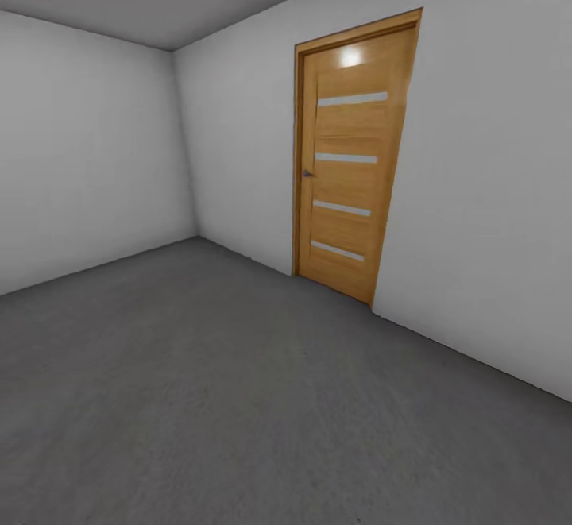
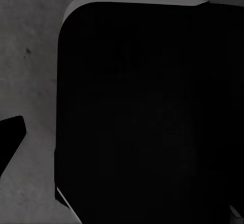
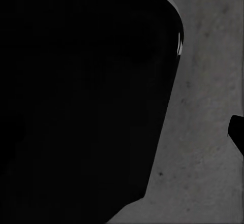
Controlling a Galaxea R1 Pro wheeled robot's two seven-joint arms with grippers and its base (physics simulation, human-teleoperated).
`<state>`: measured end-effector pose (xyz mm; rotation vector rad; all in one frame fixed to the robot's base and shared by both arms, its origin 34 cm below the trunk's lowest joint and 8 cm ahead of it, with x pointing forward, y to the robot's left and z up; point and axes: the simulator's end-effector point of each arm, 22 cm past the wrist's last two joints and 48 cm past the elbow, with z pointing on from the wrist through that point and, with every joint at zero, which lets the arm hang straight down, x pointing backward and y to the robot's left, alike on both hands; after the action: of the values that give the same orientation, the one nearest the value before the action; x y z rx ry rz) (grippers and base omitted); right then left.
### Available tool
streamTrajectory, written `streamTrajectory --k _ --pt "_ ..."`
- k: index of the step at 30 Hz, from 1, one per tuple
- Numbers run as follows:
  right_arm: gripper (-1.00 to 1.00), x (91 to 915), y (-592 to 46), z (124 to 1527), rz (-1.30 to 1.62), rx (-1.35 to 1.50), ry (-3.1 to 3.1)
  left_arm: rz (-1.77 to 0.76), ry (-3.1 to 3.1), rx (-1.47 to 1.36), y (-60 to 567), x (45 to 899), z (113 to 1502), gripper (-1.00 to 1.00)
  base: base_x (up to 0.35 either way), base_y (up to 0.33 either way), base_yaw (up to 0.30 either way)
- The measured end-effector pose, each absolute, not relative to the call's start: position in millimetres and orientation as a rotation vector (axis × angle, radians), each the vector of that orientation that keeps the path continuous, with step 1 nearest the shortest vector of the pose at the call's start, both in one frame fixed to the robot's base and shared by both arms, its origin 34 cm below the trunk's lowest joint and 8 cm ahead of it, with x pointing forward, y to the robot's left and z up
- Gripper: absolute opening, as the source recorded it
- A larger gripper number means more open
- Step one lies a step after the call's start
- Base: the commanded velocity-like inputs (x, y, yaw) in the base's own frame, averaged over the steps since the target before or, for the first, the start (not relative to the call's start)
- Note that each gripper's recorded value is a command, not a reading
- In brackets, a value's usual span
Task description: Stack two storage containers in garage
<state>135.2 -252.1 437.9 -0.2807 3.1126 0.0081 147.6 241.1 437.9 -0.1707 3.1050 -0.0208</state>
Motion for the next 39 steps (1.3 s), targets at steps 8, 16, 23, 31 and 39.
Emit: streamTrajectory --k 8,16,23,31,39 --pt "1.00 137.2 -251.0 438.0 0.010 -0.268 3.104 -0.021 3.105 -0.172 241.3 147.5 437.9 1.00 0.324 0.102 0.269" --pt "1.00 144.5 -251.0 438.2 0.011 -0.251 3.076 -0.017 3.106 -0.172 241.5 147.5 437.8 1.00 0.324 0.056 0.112" --pt "1.00 144.9 -250.2 438.2 0.013 -0.271 3.074 -0.012 3.106 -0.172 241.7 147.4 437.8 1.00 0.324 0.005 0.008" --pt "1.00 144.2 -250.8 438.2 0.012 -0.268 3.076 -0.011 3.106 -0.172 241.5 147.3 437.9 1.00 0.324 0.000 0.000" --pt "1.00 143.3 -251.4 438.2 0.010 -0.251 3.080 -0.011 3.106 -0.172 241.5 147.3 437.9 1.00 0.324 0.000 0.000"
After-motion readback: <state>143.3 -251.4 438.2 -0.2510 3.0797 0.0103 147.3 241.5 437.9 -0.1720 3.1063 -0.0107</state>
